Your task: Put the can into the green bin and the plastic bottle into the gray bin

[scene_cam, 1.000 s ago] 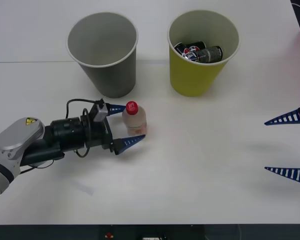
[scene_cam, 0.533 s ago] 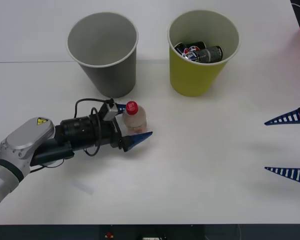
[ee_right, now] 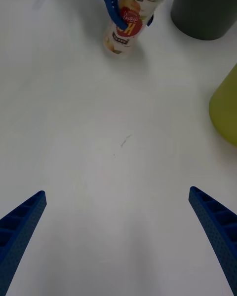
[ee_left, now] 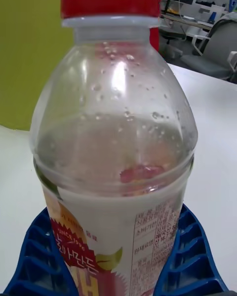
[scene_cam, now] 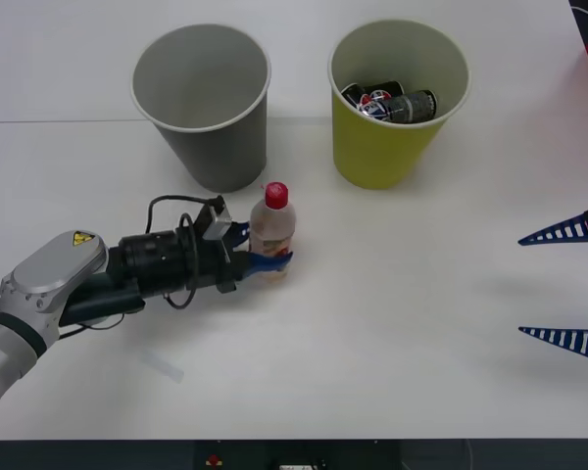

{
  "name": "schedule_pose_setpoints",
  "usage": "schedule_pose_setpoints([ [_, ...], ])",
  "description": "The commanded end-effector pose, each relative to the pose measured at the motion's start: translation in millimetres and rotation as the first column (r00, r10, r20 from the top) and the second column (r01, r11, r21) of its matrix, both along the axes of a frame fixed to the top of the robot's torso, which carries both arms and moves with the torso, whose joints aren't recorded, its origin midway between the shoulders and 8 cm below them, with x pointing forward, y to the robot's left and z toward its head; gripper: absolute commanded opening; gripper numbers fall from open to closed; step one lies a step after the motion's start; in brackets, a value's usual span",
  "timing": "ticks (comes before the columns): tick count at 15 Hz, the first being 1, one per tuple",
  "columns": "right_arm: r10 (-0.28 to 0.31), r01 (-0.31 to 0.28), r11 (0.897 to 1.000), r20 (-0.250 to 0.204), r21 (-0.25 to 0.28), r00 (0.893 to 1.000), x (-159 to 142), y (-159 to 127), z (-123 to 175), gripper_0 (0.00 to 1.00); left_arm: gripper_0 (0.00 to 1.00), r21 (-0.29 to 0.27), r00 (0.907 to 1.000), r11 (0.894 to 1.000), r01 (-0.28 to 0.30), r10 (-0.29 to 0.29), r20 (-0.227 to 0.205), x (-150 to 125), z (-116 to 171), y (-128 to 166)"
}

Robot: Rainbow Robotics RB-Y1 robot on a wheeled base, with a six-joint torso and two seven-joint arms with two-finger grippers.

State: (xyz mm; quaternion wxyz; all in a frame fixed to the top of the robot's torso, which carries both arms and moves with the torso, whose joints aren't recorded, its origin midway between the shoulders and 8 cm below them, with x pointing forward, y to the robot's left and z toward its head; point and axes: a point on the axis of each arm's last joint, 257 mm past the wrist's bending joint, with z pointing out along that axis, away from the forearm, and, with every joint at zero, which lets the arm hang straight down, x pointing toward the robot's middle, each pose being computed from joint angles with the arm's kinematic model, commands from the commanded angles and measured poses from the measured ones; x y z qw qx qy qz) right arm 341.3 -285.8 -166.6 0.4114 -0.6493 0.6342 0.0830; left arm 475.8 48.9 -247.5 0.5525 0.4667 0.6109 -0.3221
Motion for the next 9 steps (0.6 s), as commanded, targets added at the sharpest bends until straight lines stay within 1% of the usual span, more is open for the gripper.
schedule_pose_setpoints([
  [1,0.0,0.0,1.0,0.0,0.0,1.0,0.0,0.0,0.0,1.0,0.0,-0.006,0.9992,0.999,0.034,-0.034,-0.018,-9.0,3.1,1.5],
  [2,0.0,0.0,1.0,0.0,0.0,1.0,0.0,0.0,0.0,1.0,0.0,-0.013,0.9988,0.999,0.037,-0.037,-0.032,-13.9,6.7,5.4],
  [3,0.0,0.0,1.0,0.0,0.0,1.0,0.0,0.0,0.0,1.0,0.0,-0.02,0.9973,0.999,0.037,-0.039,-0.063,-22.9,10.1,10.1],
  [4,0.0,0.0,1.0,0.0,0.0,1.0,0.0,0.0,0.0,1.0,0.0,-0.007,0.9967,0.999,0.033,-0.034,-0.073,-29.5,15.7,16.6],
  [5,0.0,0.0,1.0,0.0,0.0,1.0,0.0,0.0,0.0,1.0,0.0,0.004,0.9971,1.0,0.027,-0.026,-0.072,-33.3,22.1,20.9],
  [6,0.0,0.0,1.0,0.0,0.0,1.0,0.0,0.0,0.0,1.0,0.0,0.018,0.9964,1.0,0.018,-0.017,-0.083,-40.9,30.7,26.1],
  [7,0.0,0.0,1.0,0.0,0.0,1.0,0.0,0.0,0.0,1.0,0.0,0.031,0.9952,1.0,0.003,0.0,-0.098,-46.7,38.1,31.6],
  [9,0.0,0.0,1.0,0.0,0.0,1.0,0.0,0.0,0.0,1.0,0.0,0.047,0.9934,0.999,-0.023,0.028,-0.111,-54.6,53.5,36.7],
])
